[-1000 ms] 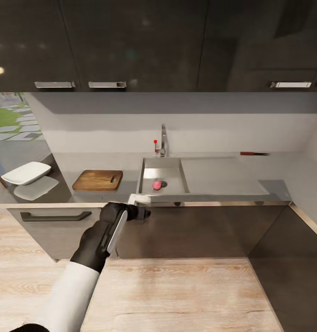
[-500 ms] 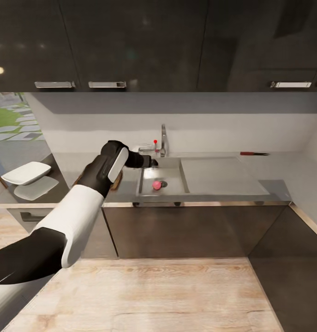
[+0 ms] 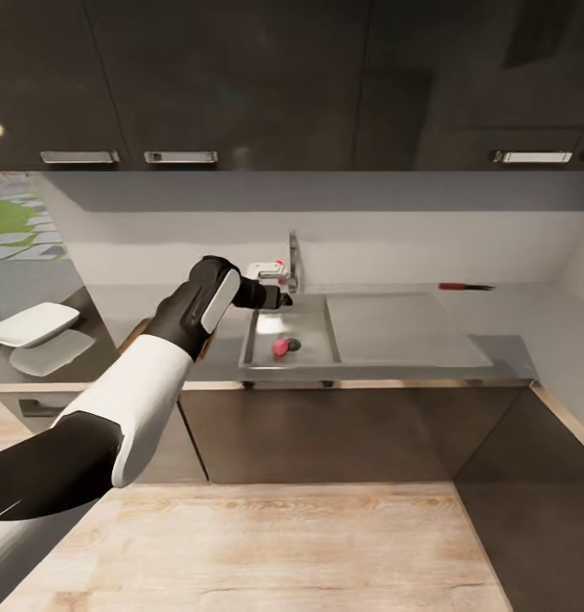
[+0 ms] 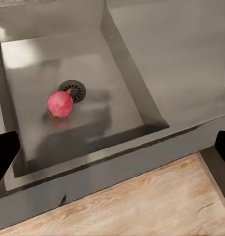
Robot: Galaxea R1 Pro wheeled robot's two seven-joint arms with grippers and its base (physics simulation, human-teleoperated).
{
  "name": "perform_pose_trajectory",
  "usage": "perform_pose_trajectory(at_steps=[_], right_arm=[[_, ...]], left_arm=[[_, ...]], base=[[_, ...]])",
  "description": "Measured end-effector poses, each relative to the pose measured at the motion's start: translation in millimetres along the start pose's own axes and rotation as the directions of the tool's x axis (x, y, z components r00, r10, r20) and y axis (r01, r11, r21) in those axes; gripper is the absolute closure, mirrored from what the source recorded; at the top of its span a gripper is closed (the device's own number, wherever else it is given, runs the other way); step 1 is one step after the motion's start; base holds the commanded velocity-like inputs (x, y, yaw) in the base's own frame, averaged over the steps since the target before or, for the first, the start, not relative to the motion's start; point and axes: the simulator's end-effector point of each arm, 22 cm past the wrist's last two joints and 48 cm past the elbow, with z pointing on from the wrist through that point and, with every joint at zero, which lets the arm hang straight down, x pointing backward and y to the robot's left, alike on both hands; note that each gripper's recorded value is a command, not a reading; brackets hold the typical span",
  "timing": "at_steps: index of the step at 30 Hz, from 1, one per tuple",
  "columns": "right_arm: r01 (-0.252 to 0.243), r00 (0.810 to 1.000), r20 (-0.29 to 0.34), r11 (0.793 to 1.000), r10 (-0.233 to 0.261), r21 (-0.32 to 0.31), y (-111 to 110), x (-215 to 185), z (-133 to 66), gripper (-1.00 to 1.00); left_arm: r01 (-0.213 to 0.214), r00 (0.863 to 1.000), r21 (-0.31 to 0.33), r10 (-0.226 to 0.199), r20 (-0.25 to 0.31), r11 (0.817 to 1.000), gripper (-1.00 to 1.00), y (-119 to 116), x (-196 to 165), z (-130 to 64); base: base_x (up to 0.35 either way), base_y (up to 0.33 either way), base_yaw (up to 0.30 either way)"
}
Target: In the kitchen, take the Vidalia onion out of the sink, dice it on the chopping board with the paring knife, put the diced onion into the bowl on the countertop, then place both the paring knife and the chopping board into the sink.
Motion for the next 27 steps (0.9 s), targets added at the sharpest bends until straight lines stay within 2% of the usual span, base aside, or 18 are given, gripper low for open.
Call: perform_pose_trajectory(at_steps=[5,12,14,17,23,27], right_arm=[[-0.01,0.988,0.156,1.0,0.012,-0.011,12,-33,-4.9,-1.0],[-0.031,0.988,0.148,0.999,0.037,-0.038,32,-31,-7.9,-1.0],[-0.018,0.99,0.136,0.994,0.033,-0.108,48,-25,-15.9,-1.0],[-0.013,0.992,0.126,0.989,0.032,-0.149,56,-19,-23.3,-1.0],[-0.021,0.996,0.078,0.983,0.036,-0.185,66,3,-50.7,-1.0],[-0.035,0.999,0.023,0.982,0.04,-0.187,70,27,-82.3,-1.0]], left_arm=[[-0.01,1.0,-0.002,0.01,-0.002,1.0,-1.0,-1,1,0.5],[-0.011,1.0,-0.005,0.011,-0.001,1.0,-1.0,0,1,0.8],[-0.011,1.0,-0.006,0.011,0.0,1.0,-1.0,1,0,0.7],[-0.011,1.0,-0.006,0.011,0.0,1.0,-1.0,1,0,0.7],[-0.011,1.0,-0.01,0.011,0.001,1.0,-1.0,2,0,0.5],[-0.012,1.0,-0.013,0.012,0.001,1.0,-1.0,4,0,0.3]], base=[[0.202,-0.201,0.0],[0.096,-0.103,0.0],[0.007,-0.009,0.0],[0.003,-0.004,0.0],[0.0,0.0,0.0],[0.0,0.0,0.0]])
